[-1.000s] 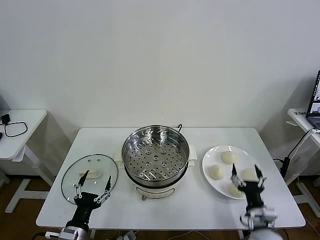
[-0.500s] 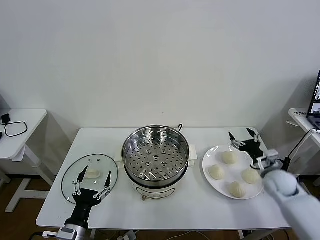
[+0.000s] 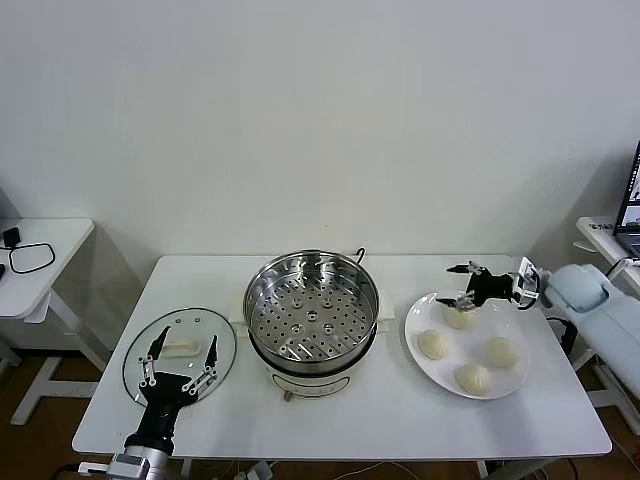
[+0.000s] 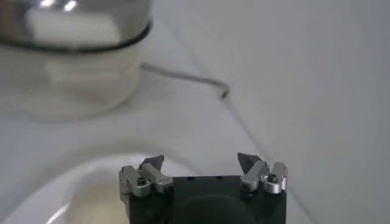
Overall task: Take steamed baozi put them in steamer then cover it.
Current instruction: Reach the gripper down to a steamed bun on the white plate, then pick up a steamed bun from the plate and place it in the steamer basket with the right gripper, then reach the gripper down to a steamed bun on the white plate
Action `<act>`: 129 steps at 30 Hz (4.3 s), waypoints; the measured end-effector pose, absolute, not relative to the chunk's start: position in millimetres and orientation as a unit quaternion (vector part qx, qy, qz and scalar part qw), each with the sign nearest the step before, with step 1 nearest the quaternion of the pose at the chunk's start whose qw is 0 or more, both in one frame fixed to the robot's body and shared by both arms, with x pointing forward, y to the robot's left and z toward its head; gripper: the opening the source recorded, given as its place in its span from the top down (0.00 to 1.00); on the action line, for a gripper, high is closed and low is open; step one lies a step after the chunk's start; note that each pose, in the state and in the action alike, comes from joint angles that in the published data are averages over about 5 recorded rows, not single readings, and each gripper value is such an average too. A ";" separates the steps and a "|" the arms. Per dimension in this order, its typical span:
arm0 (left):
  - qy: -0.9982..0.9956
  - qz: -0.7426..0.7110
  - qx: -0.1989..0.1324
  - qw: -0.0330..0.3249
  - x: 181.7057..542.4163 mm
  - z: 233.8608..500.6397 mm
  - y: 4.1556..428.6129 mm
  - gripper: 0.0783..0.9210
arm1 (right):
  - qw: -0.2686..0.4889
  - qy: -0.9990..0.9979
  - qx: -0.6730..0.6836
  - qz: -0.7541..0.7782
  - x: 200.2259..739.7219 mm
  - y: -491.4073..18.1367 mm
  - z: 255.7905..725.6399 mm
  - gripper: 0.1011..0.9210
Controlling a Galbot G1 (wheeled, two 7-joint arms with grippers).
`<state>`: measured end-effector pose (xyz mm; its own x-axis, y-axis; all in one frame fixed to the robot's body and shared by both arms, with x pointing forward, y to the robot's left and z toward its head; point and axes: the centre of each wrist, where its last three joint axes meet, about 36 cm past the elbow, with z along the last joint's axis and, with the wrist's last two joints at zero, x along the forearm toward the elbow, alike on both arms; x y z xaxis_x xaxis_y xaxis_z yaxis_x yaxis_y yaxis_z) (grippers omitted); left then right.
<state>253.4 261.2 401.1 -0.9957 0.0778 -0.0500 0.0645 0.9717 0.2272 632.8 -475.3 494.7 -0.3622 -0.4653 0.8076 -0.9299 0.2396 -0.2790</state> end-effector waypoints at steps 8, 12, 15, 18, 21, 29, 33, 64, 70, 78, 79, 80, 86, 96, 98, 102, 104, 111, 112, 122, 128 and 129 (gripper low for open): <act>0.993 0.113 0.032 0.030 252.4 401.9 261.9 0.12 | 0.363 -0.652 0.497 0.443 664.5 -466.0 494.7 0.12; 0.993 0.113 0.030 0.030 251.9 401.7 262.2 0.12 | 0.382 -0.630 0.498 0.457 676.0 -458.8 488.6 0.12; 0.993 0.113 0.029 0.030 251.5 401.5 262.4 0.12 | 0.391 -0.618 0.498 0.466 683.0 -453.2 483.5 0.12; 0.993 0.113 0.029 0.030 251.4 401.3 262.5 0.12 | 0.398 -0.607 0.498 0.474 688.6 -447.6 477.7 0.12; 0.993 0.113 0.029 0.031 251.2 400.9 262.5 0.12 | 0.404 -0.598 0.498 0.481 692.6 -442.9 471.7 0.12; 0.993 0.112 0.027 0.030 250.4 398.1 263.1 0.12 | 0.411 -0.581 0.499 0.495 699.2 -431.8 460.4 0.19; 0.993 0.112 0.026 0.031 250.4 398.2 263.1 0.12 | 0.410 -0.573 0.501 0.502 700.6 -428.2 458.5 0.28; 0.993 0.109 0.027 0.041 251.0 404.9 259.6 0.12 | 0.068 -0.340 0.618 0.706 707.4 -230.1 690.5 0.33; 0.993 0.108 0.027 0.044 248.7 407.8 259.2 0.12 | 0.010 -0.256 0.635 0.729 696.3 -165.4 699.3 0.33; 0.993 0.108 0.024 0.047 247.8 408.1 259.8 0.12 | -0.030 -0.176 0.647 0.741 687.9 -97.6 673.0 0.32; 0.993 0.108 0.023 0.047 247.9 408.2 259.8 0.12 | -0.033 -0.169 0.648 0.742 687.4 -90.7 668.0 0.32; 0.993 0.108 0.023 0.048 247.9 408.3 259.8 0.12 | -0.035 -0.162 0.649 0.743 686.9 -84.4 663.2 0.32; 0.993 0.108 0.020 0.049 248.8 409.9 260.1 0.12 | -0.043 -0.131 0.651 0.746 685.6 -54.4 637.7 0.31; 0.993 0.108 0.019 0.051 249.6 410.6 261.7 0.12 | -0.043 -0.110 0.652 0.749 689.8 -25.7 604.8 0.28; 0.993 0.109 0.018 0.051 249.6 410.0 262.6 0.12 | -0.041 -0.108 0.652 0.749 690.9 -23.1 599.6 0.25; 0.992 0.110 0.017 0.051 249.7 409.9 263.8 0.12 | -0.041 -0.108 0.652 0.750 692.3 -20.5 595.0 0.16; 0.992 0.110 0.016 0.051 249.8 409.9 264.0 0.12 | -0.040 -0.110 0.651 0.750 692.9 -20.4 595.6 0.13; 0.992 0.109 0.016 0.053 250.1 411.1 263.9 0.12 | -0.032 -0.125 0.649 0.750 692.8 -31.3 615.7 0.12; 0.992 0.109 0.016 0.053 250.1 411.1 263.9 0.12 | -0.027 -0.131 0.649 0.749 692.9 -35.5 621.9 0.12; 0.993 0.105 0.020 0.055 250.6 413.7 259.5 0.12 | 0.107 -0.291 0.637 0.706 705.3 -137.8 691.9 0.12; 0.993 0.104 0.023 0.058 251.4 415.6 257.6 0.12 | 0.216 -0.398 0.625 0.636 702.5 -223.9 689.3 0.12; 0.993 0.104 0.023 0.058 251.4 415.8 257.5 0.12 | 0.234 -0.412 0.622 0.624 700.8 -237.8 685.0 0.12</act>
